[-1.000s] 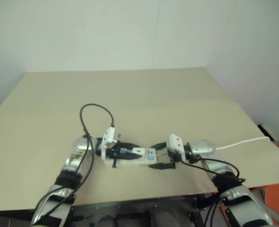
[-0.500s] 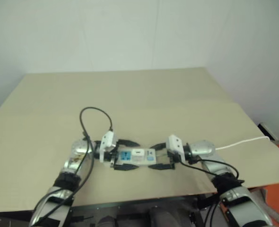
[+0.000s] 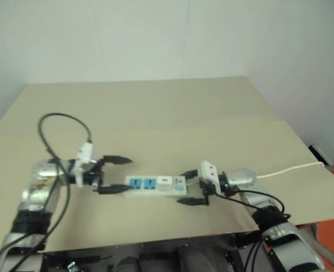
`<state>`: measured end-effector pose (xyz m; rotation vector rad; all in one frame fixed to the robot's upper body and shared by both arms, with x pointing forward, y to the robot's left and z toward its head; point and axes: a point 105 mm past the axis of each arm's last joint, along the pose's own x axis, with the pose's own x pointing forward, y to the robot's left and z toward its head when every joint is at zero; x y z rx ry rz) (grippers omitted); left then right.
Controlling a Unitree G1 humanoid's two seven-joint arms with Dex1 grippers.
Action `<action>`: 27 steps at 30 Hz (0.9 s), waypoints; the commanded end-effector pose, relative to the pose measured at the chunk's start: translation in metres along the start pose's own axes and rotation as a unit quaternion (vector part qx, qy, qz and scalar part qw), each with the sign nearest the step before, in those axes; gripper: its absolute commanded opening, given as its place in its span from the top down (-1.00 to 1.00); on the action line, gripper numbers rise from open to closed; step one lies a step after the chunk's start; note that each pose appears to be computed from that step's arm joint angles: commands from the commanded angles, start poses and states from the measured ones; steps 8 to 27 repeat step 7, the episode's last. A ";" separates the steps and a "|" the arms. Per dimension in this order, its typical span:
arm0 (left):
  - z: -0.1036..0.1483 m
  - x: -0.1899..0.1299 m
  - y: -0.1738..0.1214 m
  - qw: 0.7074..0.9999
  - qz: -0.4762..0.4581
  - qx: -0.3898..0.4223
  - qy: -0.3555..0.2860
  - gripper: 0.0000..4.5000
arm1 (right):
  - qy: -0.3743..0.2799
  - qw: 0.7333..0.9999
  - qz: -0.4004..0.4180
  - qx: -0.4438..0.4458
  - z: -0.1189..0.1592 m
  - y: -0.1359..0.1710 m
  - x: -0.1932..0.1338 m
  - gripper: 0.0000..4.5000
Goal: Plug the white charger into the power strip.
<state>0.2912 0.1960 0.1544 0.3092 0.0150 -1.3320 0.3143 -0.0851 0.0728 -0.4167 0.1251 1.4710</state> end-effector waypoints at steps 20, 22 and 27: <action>0.006 -0.046 -0.014 0.997 0.073 0.001 0.036 -1.00 | 0.013 0.994 -0.060 -0.088 0.034 -0.004 -0.079 -0.99; 0.006 -0.046 -0.014 0.997 0.073 0.001 0.036 -1.00 | 0.013 0.994 -0.060 -0.088 0.034 -0.004 -0.079 -0.99; 0.006 -0.046 -0.014 0.997 0.073 0.001 0.036 -1.00 | 0.013 0.994 -0.060 -0.088 0.034 -0.004 -0.079 -0.99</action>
